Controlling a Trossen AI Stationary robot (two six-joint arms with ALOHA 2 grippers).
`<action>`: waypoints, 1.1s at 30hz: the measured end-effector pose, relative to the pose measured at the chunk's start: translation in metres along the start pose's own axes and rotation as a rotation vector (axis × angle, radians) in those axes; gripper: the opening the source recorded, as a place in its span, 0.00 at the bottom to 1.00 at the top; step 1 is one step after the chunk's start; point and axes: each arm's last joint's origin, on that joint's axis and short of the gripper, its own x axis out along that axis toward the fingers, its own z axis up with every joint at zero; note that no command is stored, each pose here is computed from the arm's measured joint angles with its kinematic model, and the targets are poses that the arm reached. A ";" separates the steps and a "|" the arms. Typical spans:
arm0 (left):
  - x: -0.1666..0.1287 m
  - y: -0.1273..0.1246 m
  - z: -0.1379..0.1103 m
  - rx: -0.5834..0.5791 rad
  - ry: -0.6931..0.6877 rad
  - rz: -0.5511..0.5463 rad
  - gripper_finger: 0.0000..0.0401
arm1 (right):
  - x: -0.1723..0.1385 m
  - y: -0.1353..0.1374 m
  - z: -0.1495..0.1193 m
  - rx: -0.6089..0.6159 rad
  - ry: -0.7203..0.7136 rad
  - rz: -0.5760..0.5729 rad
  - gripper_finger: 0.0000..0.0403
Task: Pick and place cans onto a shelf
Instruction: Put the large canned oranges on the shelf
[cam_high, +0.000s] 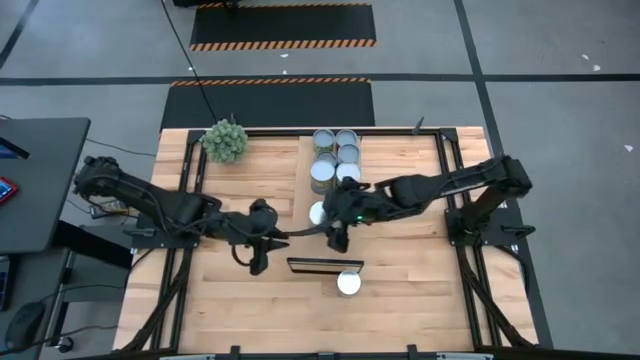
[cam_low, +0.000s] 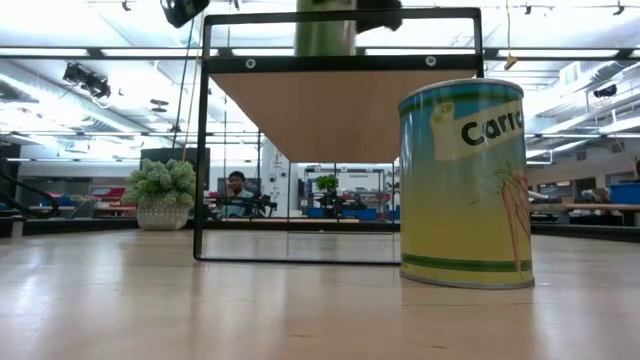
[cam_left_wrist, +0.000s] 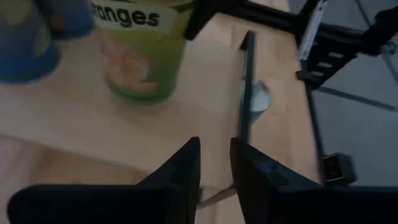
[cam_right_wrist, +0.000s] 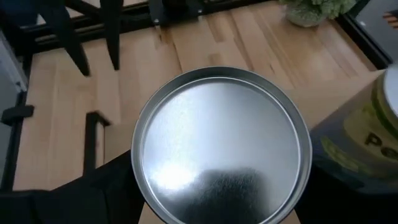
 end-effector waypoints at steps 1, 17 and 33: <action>0.000 0.002 -0.003 0.013 0.002 0.008 0.23 | 0.005 -0.001 0.002 0.008 0.003 -0.006 0.80; 0.016 0.046 -0.008 0.088 0.060 0.091 0.45 | 0.038 -0.025 0.006 0.009 0.076 -0.025 0.90; 0.018 0.057 0.003 0.137 0.024 -0.001 0.42 | 0.022 -0.006 0.002 -0.041 0.027 -0.085 0.92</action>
